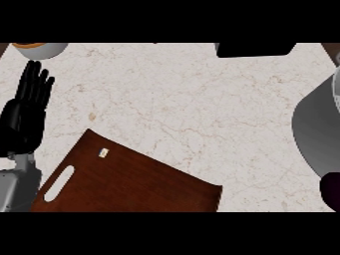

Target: Pick the eggplant from the tray and place it in the pot

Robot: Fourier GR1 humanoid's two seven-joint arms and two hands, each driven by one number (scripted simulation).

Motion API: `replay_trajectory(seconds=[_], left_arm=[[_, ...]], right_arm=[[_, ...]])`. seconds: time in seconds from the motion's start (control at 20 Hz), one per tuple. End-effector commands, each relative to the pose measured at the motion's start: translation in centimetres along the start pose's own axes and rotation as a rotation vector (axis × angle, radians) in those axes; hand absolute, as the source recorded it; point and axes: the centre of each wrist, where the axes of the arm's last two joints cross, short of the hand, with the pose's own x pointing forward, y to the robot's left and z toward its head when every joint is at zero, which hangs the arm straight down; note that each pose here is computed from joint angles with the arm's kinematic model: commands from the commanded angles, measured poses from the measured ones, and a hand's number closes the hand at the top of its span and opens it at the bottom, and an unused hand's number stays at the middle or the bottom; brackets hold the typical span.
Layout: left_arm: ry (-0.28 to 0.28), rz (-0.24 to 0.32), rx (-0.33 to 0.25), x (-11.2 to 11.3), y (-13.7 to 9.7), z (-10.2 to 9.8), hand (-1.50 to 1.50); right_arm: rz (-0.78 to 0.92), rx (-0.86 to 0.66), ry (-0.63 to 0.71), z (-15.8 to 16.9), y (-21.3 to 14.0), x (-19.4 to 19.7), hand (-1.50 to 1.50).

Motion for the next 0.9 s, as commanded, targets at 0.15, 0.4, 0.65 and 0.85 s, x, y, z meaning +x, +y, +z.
replay_trajectory(seconds=[0.15, 0.4, 0.65, 0.85], left_arm=[[-0.002, 0.003, -0.034, -1.8, -0.6, 0.5, 0.0], [-0.008, 0.007, -0.04, 0.7, -0.8, -0.8, 0.0], [0.006, 0.005, -0.038, -0.3, -0.7, -1.9, 0.0], [-0.004, 0.015, -0.053, 0.1, -1.7, -1.2, 0.0]], right_arm=[[-0.137, -0.033, 0.099, -1.1, -3.2, -7.0, 1.5], [-0.168, -0.03, 0.127, -1.9, -3.9, -15.2, 1.5], [-0.164, 0.004, 0.094, -2.5, -1.4, -18.7, 1.5], [-0.145, 0.03, 0.115, -5.4, 1.0, -21.3, 1.5]])
